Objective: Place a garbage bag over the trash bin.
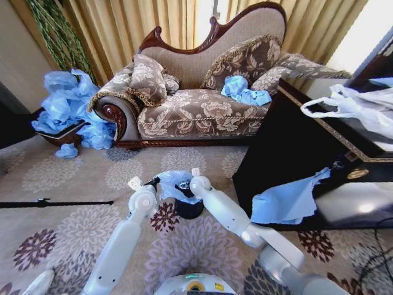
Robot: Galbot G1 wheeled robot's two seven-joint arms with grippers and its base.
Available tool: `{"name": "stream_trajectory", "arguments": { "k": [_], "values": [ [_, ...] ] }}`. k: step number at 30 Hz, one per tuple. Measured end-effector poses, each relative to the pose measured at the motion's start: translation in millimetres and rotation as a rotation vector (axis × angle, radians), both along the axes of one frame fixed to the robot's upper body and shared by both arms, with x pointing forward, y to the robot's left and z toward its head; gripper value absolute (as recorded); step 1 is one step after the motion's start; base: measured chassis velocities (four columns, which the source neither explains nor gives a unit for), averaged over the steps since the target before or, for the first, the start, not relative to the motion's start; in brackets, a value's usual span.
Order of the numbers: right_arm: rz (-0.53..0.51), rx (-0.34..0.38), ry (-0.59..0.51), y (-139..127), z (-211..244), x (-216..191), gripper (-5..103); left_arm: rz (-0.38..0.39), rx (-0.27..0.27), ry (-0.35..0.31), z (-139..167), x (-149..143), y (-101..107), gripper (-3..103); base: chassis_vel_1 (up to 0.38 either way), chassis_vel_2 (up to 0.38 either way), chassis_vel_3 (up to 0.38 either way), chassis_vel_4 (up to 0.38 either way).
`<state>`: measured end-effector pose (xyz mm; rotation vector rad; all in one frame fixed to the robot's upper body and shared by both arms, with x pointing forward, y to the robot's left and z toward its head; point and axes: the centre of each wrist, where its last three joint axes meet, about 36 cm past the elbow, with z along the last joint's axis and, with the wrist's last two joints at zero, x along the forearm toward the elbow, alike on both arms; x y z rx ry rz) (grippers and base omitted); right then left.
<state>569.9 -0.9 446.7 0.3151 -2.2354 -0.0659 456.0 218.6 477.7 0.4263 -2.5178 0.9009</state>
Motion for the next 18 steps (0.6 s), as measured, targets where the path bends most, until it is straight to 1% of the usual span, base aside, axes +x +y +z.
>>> {"name": "stream_trajectory", "arguments": {
  "k": [1, 5, 7, 8, 12, 13, 16, 18],
  "values": [
    [0.0, 0.0, 0.0, 0, 0, 0, 100, 0.0, 0.0, 0.0, 0, 0, 0, 0, 0.0, 0.0, 0.0, 0.0],
    [-0.022, 0.039, -0.013, 2, 17, -18, 100, -0.001, 0.008, 0.001, -1, -1, 1, 0, 0.0, 0.0, 0.0, 0.0],
    [-0.024, 0.061, -0.005, -2, 25, -30, 100, -0.001, 0.01, 0.003, -2, 0, 2, 0, 0.0, 0.0, 0.0, 0.0],
    [-0.024, 0.061, -0.005, -2, 25, -30, 100, -0.001, 0.01, 0.003, -2, 0, 2, 0, 0.0, 0.0, 0.0, 0.0],
    [-0.029, 0.08, -0.02, -17, 37, -52, 100, -0.002, 0.011, 0.004, -3, 2, 1, 0, 0.0, 0.0, 0.0, 0.0],
    [-0.029, 0.08, -0.02, -17, 37, -52, 100, -0.002, 0.011, 0.004, -3, 2, 1, 0, 0.0, 0.0, 0.0, 0.0],
    [-0.014, 0.111, -0.056, -39, 50, -83, 100, 0.003, 0.015, 0.008, -4, 4, 3, 0, 0.0, 0.0, 0.0, 0.0],
    [-0.013, 0.116, -0.061, -42, 51, -87, 100, 0.004, 0.015, 0.009, -5, 4, 3, 0, 0.0, 0.0, 0.0, 0.0]
  ]
}}
